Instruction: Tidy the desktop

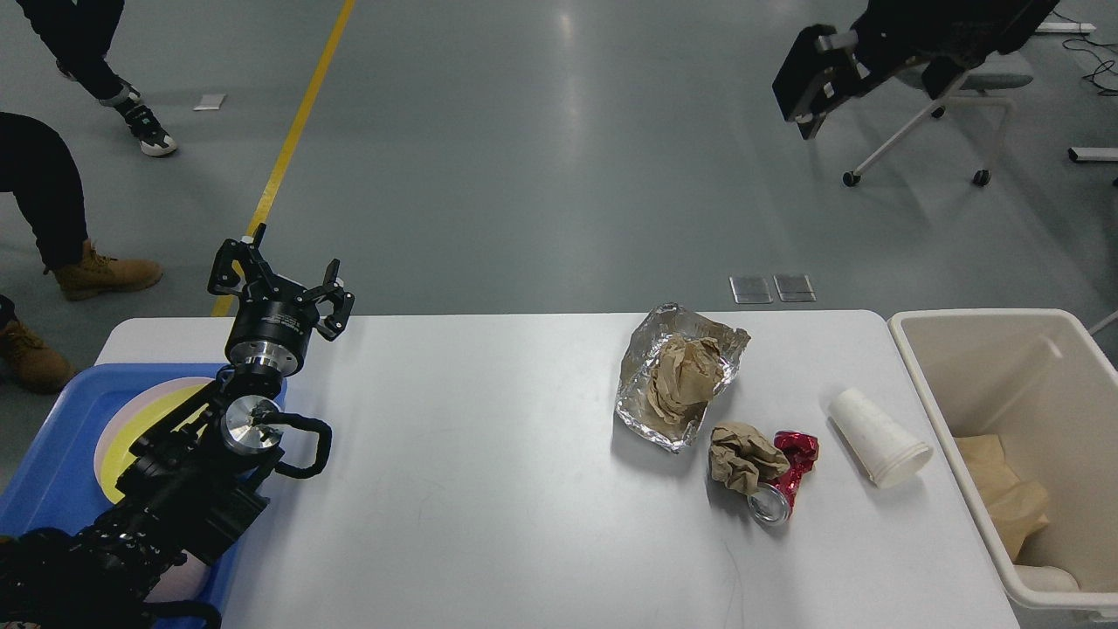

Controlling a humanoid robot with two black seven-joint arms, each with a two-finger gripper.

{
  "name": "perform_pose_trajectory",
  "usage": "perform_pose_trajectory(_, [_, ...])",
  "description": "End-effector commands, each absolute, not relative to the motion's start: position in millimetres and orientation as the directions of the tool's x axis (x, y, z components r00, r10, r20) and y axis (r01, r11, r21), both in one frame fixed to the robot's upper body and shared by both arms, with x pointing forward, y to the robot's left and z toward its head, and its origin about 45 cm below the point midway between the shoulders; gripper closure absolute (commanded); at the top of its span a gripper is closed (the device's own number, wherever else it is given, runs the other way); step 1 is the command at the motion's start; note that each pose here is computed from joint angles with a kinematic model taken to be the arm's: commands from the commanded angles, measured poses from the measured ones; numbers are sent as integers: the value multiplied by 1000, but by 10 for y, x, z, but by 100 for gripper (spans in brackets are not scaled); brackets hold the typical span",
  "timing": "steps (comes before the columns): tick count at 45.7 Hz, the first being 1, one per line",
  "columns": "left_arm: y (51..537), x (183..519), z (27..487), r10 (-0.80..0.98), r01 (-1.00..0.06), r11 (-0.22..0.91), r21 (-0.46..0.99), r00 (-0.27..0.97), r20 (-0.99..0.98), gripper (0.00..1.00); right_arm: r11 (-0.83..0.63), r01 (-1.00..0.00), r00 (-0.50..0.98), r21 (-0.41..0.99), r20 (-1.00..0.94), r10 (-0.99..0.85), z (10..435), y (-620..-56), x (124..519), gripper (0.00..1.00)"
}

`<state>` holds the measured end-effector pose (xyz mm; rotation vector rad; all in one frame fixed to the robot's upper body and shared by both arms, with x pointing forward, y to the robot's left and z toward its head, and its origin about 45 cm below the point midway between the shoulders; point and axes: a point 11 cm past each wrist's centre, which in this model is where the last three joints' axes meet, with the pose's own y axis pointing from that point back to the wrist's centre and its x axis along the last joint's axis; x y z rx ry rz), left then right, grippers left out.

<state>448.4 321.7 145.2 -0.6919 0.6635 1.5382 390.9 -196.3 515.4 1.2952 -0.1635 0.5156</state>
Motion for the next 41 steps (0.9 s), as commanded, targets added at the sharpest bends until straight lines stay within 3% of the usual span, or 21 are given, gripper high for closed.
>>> perform_pose_trajectory(1, [3218, 4483, 1451, 651, -997, -74, 16, -60, -757, 4, 178, -432, 886, 884, 380, 264, 5087, -2010, 3897, 0])
perform_pose_trajectory(13, [3218, 4483, 1451, 651, -997, -74, 16, -60, -757, 4, 183, -345, 926, 920, 303, 225, 4728, -2178, 3932, 0])
perform_pose_trajectory(19, [3217, 4483, 1452, 651, -997, -73, 14, -59, -757, 4, 228, -158, 967, 961, 103, 234, 4087, -2308, 3707, 0])
perform_pose_trajectory(26, [3217, 4483, 1452, 651, -997, -73, 14, -59, -757, 4, 179, -332, 929, 926, 288, 234, 3375, -2317, 3732, 0])
perform_pose_trajectory(41, [3217, 4483, 1452, 651, -997, -73, 14, -59, -757, 4, 215, -323, 923, 922, 256, 288, 2414, -2515, 3725, 0])
